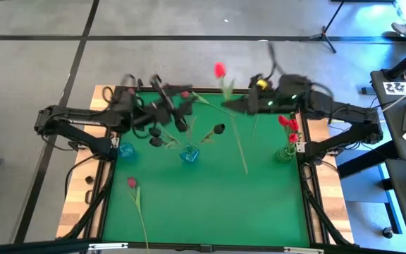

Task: Sort flowers into vase by color
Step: Put the red tulip into the green vase

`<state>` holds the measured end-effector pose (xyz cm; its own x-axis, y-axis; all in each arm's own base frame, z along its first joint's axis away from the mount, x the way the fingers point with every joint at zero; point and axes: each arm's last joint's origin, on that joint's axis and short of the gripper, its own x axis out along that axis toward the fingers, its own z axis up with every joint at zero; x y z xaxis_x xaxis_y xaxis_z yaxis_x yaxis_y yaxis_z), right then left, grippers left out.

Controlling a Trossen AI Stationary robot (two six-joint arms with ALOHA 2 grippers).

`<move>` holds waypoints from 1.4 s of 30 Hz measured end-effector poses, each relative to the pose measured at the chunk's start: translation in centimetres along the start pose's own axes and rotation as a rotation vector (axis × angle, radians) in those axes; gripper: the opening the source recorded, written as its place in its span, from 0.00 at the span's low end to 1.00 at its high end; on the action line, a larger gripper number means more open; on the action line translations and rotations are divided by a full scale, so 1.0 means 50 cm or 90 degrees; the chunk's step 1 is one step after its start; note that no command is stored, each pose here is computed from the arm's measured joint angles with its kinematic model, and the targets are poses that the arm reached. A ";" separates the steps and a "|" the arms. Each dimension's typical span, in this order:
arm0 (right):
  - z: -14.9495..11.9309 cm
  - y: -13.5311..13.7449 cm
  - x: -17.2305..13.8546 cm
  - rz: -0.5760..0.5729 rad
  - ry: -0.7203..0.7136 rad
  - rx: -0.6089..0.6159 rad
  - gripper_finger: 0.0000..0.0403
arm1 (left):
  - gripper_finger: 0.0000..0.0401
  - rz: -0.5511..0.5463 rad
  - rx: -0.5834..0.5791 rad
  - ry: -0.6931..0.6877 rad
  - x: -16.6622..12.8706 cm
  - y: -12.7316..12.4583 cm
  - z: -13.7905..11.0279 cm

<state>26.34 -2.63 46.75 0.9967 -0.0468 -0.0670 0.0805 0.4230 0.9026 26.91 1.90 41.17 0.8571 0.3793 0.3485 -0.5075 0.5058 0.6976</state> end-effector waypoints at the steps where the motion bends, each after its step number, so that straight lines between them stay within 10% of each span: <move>1: 0.014 0.003 -0.012 0.005 -0.028 -0.026 0.03 | 0.43 0.013 -0.045 0.008 -0.003 0.012 -0.002; 10: 0.086 0.037 -0.205 -0.086 -0.273 -0.329 0.02 | 0.43 0.050 -0.399 0.076 -0.019 0.064 -0.038; 21: 0.039 0.024 -0.450 -0.324 -0.460 -0.518 0.01 | 0.43 0.096 -0.626 0.093 -0.014 0.078 -0.065; 33: -0.045 -0.130 -0.474 -0.379 -0.362 -0.586 0.01 | 0.43 0.142 -0.793 0.085 -0.012 0.087 -0.074; 42: -0.110 -0.245 -0.472 -0.265 -0.347 -0.585 0.01 | 0.43 0.148 -0.894 0.081 -0.012 0.085 -0.074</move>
<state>1.93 -1.73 34.92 0.7696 -0.6293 0.1079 0.6061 0.7732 0.1867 23.90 6.68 41.58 0.7681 0.5864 0.2574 -0.3627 0.7296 -0.5798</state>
